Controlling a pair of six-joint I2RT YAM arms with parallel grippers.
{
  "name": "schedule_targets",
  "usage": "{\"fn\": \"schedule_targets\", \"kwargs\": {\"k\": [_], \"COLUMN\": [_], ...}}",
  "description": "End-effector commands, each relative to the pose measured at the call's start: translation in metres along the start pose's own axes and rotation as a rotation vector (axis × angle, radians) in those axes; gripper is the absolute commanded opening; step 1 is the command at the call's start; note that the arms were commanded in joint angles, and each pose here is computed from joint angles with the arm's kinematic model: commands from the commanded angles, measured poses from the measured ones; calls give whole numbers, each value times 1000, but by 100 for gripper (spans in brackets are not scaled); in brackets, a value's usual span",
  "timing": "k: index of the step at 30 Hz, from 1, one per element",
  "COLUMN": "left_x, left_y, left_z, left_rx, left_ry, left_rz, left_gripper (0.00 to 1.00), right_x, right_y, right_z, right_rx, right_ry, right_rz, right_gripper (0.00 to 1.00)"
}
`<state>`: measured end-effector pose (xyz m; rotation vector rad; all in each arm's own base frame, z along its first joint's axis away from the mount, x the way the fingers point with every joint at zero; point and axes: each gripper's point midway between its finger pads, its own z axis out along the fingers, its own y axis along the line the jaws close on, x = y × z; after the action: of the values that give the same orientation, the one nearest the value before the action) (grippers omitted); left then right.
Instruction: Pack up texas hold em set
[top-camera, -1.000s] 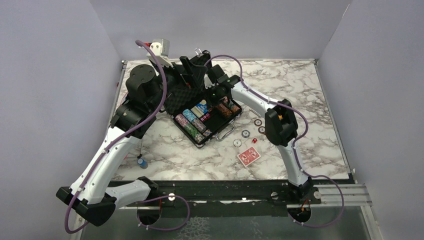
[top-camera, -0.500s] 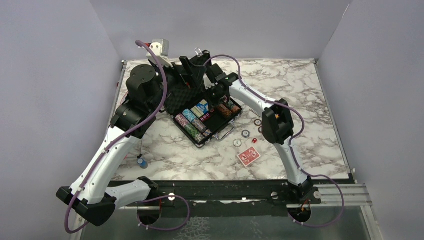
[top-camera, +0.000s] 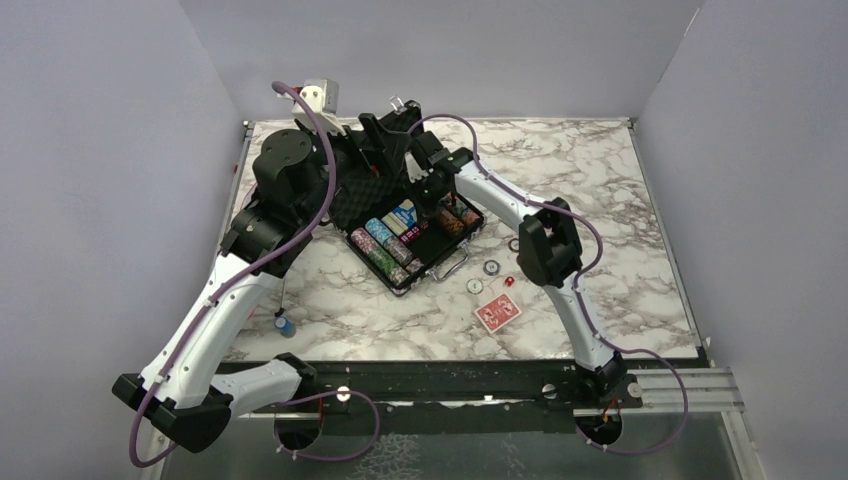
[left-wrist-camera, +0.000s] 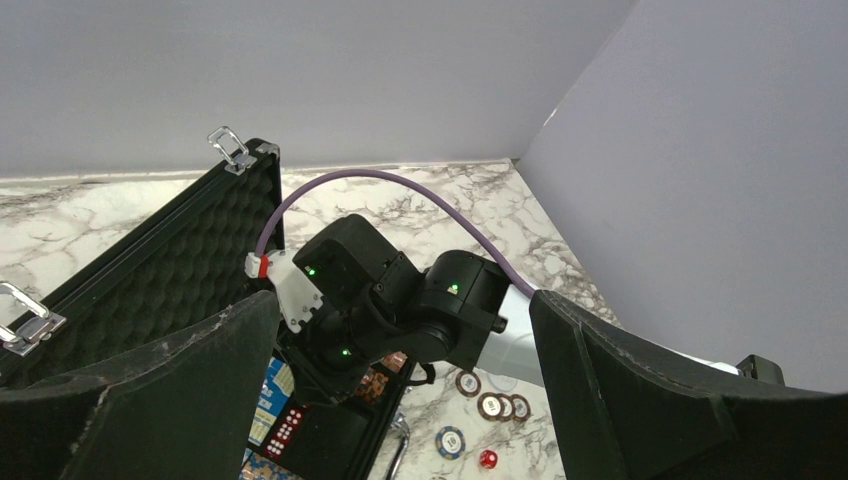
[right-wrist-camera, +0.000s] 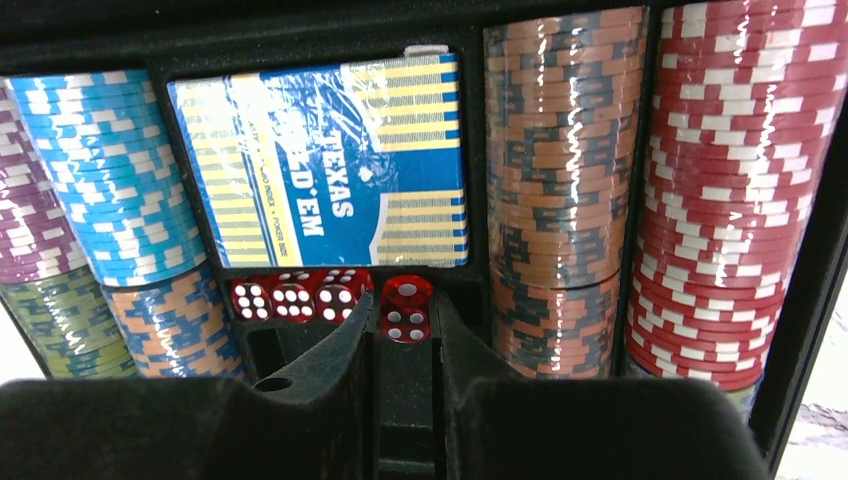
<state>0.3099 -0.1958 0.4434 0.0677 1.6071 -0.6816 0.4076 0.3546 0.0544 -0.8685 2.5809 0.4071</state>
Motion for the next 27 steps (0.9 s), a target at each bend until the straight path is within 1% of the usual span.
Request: {"fn": "schedule_targets", "kwargs": {"k": [1, 4, 7, 13, 16, 24, 26, 27], "left_x": [-11, -11, -13, -15, -16, -18, -17, -16], "left_y": [1, 5, 7, 10, 13, 14, 13, 13], "left_z": [-7, -8, -8, -7, -8, -6, -5, -5], "left_rx": [-15, -32, -47, -61, -77, -84, -80, -77], "left_ry": [-33, -38, -47, -50, -53, -56, -54, -51], "left_rz": [20, 23, 29, 47, 47, 57, 58, 58], "left_gripper": [99, 99, 99, 99, 99, 99, 99, 99], "right_x": [6, 9, 9, -2, -11, -21, -19, -17], "right_y": [0, -1, 0, 10, 9, 14, 14, 13], "right_z": [13, 15, 15, 3, -7, -21, -18, -16], "right_rx": [-4, -1, -7, -47, -34, -48, -46, -45], "right_ry": [32, 40, 40, 10, -17, -51, -45, -38], "right_rz": [-8, -10, -11, -3, -4, 15, 20, 24], "right_gripper": [16, 16, 19, 29, 33, 36, 40, 43]}}
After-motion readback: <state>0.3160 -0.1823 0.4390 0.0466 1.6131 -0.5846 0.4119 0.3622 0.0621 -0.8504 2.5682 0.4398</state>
